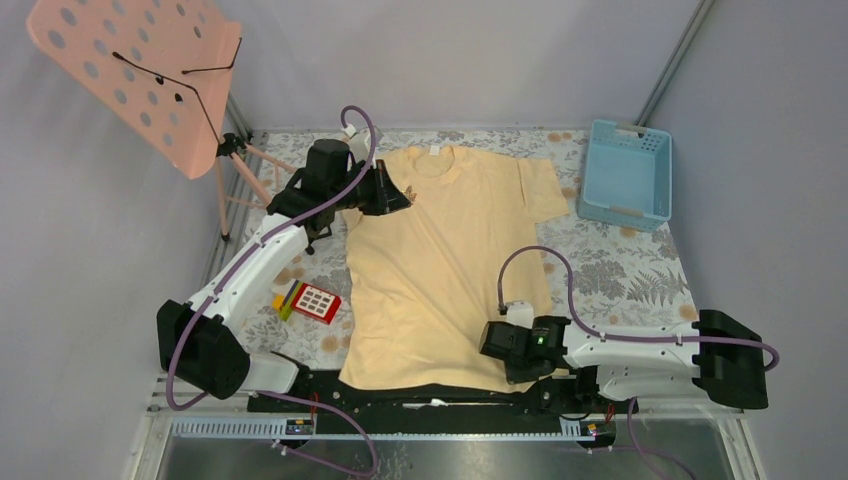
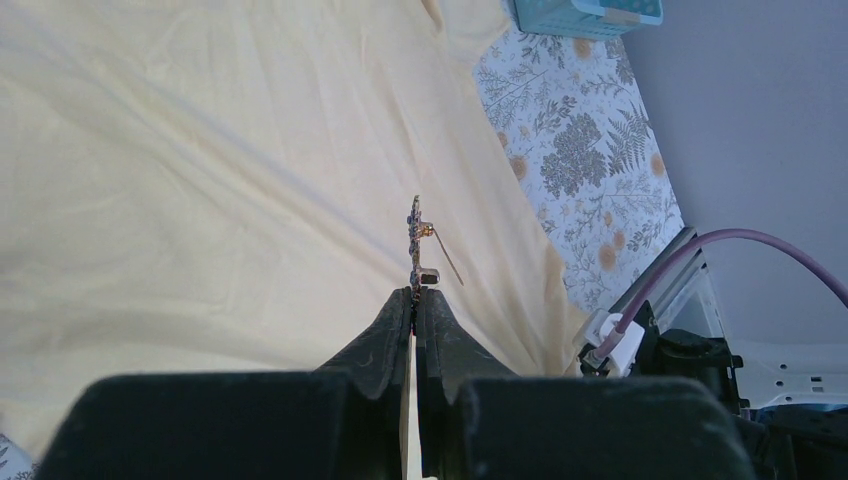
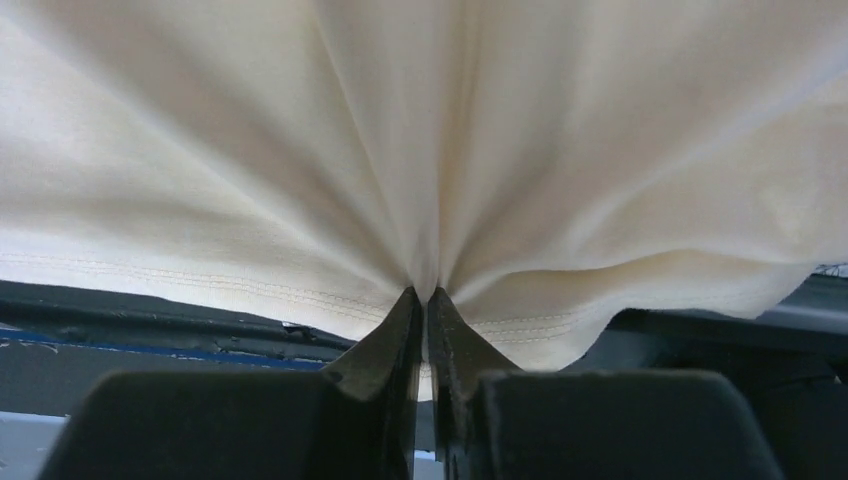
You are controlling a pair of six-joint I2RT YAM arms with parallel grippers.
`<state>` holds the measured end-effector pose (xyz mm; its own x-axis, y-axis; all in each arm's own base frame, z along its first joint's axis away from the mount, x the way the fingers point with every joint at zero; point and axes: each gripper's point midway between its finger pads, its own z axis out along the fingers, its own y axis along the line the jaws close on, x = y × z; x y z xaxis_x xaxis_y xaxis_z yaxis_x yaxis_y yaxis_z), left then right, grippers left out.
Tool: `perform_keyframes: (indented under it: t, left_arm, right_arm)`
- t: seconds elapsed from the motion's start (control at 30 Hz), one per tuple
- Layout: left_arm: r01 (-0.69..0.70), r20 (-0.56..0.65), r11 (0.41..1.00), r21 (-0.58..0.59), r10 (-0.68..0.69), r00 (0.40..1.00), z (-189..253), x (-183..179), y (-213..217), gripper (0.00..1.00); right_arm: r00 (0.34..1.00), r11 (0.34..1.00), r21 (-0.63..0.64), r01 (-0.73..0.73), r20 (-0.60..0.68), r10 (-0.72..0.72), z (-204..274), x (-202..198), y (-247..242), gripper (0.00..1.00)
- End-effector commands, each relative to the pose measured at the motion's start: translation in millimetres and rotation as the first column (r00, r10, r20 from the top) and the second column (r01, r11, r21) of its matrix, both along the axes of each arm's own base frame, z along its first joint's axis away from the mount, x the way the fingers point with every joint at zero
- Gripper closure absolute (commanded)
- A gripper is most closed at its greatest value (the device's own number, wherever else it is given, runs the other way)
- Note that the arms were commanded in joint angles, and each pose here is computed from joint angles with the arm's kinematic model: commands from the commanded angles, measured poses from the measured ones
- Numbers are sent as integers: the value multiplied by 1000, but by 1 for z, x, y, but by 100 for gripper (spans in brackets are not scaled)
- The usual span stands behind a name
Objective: Pin the brooch onto the clothing
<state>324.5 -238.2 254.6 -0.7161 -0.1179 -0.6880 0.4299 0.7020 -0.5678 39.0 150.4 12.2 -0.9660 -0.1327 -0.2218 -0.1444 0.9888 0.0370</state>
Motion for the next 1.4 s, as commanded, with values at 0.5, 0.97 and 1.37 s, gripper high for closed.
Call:
perform_keyframes:
  t: [0.5, 0.97, 1.37]
  left_arm:
    - [-105, 29, 994, -9, 105, 994, 2, 25, 6, 100]
    - [-152, 20, 988, -15, 153, 988, -1, 106, -22, 100]
    - [-165, -44, 985, 55, 167, 985, -61, 153, -43, 100]
  right_arm:
    - [954, 998, 62, -33, 301, 13, 116, 164, 42, 27]
    - [953, 982, 181, 47, 286, -98, 112, 394, 41, 36]
    - [977, 993, 79, 84, 190, -98, 52, 449, 22, 45]
